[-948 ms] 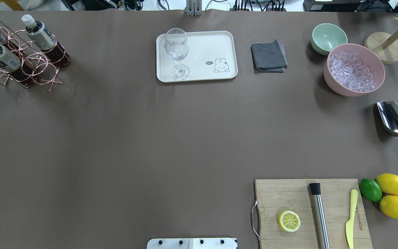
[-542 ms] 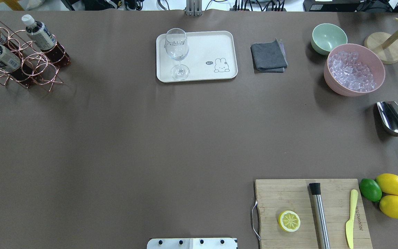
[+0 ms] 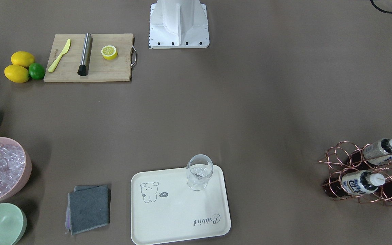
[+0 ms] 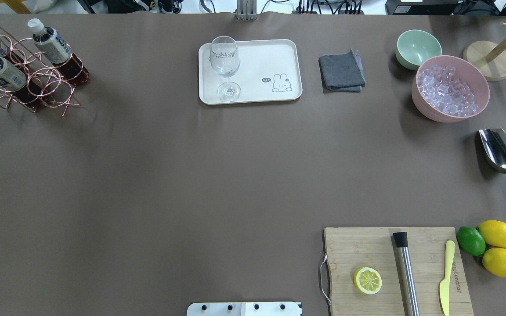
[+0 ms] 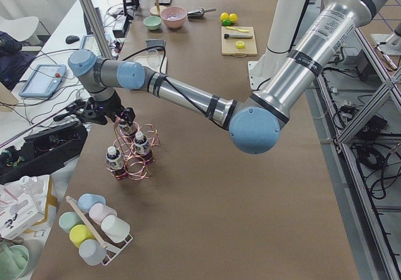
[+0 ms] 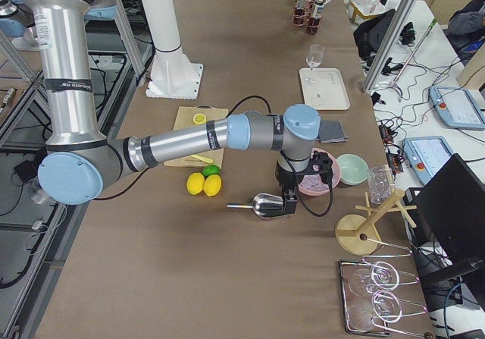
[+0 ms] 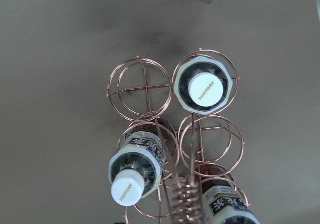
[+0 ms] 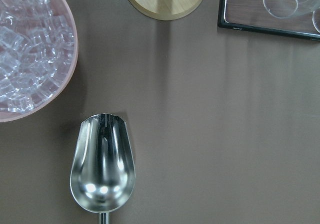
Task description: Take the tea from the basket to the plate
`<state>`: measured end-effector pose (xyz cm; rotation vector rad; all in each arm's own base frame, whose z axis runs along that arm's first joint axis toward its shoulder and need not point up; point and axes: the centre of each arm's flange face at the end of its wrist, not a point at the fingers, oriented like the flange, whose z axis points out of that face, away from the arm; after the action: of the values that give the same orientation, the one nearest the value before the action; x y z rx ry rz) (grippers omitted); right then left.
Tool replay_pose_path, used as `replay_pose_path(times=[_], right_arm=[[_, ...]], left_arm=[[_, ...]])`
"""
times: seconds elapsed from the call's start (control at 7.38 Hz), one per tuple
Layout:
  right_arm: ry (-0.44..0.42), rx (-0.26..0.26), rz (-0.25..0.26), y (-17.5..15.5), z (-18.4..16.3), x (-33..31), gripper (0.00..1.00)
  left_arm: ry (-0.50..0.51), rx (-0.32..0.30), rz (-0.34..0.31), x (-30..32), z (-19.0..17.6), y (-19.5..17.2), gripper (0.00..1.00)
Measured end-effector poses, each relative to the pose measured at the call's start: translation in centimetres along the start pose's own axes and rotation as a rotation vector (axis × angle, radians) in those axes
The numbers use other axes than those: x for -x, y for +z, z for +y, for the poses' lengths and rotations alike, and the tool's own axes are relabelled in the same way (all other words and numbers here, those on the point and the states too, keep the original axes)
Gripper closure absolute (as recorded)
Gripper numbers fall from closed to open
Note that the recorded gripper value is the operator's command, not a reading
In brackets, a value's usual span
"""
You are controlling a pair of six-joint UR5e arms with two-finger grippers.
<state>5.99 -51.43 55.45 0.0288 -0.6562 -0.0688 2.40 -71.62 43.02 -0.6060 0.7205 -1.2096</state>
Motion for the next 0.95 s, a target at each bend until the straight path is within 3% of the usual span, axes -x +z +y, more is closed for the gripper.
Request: replay_pose_path(times=[0.27, 0.54, 0.95], right_arm=[[-0.002, -0.004, -0.001, -0.2, 0.0, 0.2, 0.0], [-0.002, -0.003, -0.001, -0.2, 0.0, 0.1, 0.0], [-0.001, -0.002, -0.001, -0.1, 0.0, 0.1, 0.0]], left_arm=[[0.001, -0.002, 0.001, -0.1, -0.1, -0.2, 0.53], [0.0, -0.005, 0.009, 0.0, -0.6, -0.8, 0.97], [0.001, -0.006, 0.015, -0.1, -0.6, -1.3, 1.0]])
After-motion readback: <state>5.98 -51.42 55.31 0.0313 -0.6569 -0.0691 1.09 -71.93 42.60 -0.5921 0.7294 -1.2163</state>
